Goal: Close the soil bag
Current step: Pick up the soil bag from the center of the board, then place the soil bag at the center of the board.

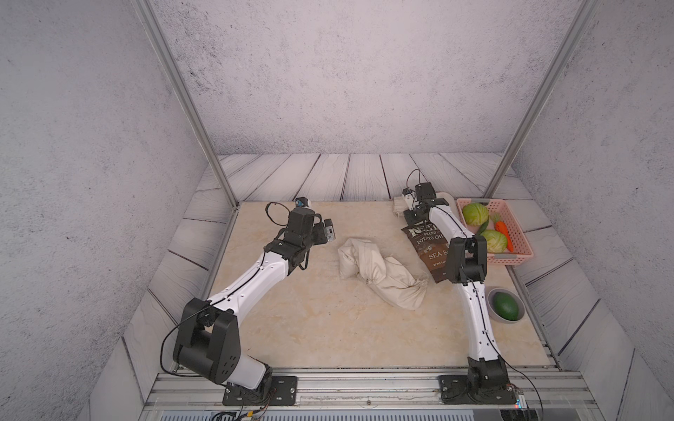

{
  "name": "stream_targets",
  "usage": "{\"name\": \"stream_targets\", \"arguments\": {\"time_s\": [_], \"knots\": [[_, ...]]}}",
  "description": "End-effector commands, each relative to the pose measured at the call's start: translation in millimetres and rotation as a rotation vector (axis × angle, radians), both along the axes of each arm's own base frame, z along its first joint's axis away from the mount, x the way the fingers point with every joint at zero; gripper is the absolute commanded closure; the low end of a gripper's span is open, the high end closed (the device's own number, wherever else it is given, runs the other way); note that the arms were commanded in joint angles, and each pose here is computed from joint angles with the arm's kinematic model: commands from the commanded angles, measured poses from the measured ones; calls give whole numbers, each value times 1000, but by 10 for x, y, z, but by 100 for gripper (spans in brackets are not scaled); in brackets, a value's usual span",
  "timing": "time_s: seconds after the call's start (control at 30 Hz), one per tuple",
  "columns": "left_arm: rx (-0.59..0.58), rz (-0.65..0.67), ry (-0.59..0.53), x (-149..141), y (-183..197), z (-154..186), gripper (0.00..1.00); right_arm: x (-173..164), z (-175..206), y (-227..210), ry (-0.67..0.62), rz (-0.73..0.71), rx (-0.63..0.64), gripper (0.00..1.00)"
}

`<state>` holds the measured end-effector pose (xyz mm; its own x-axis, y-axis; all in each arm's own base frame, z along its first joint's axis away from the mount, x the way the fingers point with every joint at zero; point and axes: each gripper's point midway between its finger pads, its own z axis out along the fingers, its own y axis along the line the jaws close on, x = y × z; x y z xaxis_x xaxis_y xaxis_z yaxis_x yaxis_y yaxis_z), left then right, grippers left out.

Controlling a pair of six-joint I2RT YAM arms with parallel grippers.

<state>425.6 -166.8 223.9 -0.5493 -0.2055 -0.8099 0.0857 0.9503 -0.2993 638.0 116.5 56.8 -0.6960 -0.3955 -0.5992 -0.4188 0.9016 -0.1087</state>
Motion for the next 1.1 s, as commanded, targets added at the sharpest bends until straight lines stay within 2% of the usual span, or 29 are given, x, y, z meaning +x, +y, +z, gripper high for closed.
{"name": "stream_targets", "arguments": {"time_s": [0.0,0.27,0.43,0.63,0.77,0.93,1.07], "knots": [[-7,-13,-53,-25,16,187,2,-14,1130,283,-195,104,91,100],[-12,-26,-131,-118,56,495,1,-472,2365,522,-381,227,67,100],[-5,-28,-215,-255,143,767,1,-1070,2795,799,-397,369,98,100],[40,-162,-310,-409,6,863,1,-1824,2803,1175,-397,532,173,100],[96,-268,-376,-535,-143,933,1,-2297,2651,1385,-399,617,208,100],[70,-414,-456,-758,-431,1121,2,-2758,2501,1477,-410,676,251,100],[17,-479,-458,-880,-600,1290,1,-2943,2445,1463,-427,687,279,100]]}}
